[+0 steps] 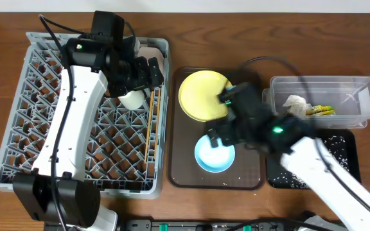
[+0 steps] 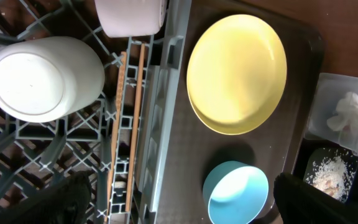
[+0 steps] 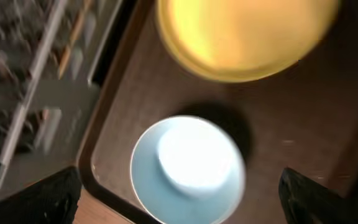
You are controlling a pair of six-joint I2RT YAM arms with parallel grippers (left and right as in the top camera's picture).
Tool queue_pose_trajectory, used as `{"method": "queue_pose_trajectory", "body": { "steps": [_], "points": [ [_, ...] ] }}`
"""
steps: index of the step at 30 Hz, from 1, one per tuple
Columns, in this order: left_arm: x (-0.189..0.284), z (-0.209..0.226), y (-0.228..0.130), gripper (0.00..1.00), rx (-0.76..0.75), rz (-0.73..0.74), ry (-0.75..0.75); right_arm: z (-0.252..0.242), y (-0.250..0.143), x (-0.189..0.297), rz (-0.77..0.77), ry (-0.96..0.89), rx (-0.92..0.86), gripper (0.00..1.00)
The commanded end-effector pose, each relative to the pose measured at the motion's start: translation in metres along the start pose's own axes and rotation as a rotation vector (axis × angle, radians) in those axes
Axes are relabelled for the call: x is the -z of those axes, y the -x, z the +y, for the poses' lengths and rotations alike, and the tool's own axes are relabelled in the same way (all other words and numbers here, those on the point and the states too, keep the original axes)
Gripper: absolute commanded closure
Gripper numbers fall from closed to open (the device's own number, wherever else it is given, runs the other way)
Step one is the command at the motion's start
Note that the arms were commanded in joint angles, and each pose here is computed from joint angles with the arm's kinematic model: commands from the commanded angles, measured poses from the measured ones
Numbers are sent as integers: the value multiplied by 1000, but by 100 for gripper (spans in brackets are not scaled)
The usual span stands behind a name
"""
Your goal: Sort waste into correct bins and load items into the dishwasher
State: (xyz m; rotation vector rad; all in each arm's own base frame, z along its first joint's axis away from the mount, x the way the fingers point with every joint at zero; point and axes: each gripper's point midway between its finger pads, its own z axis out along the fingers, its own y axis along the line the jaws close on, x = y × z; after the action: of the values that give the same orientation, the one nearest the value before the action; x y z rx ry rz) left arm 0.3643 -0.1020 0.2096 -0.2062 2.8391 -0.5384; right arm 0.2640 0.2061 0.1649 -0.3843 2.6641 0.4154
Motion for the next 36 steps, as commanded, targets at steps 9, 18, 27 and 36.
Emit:
{"method": "queue_pose_trajectory", "body": {
  "steps": [9,18,27,36],
  "points": [
    [-1,0,2,5,-5,-4,0,-59,23,39,-133,-145,-126,1],
    [-5,-29,-2,2,2,21,-125,-59,23,39,-133,-145,-126,1],
    [-31,-98,-57,2,-203,131,-166,-59,23,39,-133,-145,-126,1],
    [-35,-101,-52,2,-231,55,-79,-59,23,39,-133,-145,-125,1]
  ]
}}
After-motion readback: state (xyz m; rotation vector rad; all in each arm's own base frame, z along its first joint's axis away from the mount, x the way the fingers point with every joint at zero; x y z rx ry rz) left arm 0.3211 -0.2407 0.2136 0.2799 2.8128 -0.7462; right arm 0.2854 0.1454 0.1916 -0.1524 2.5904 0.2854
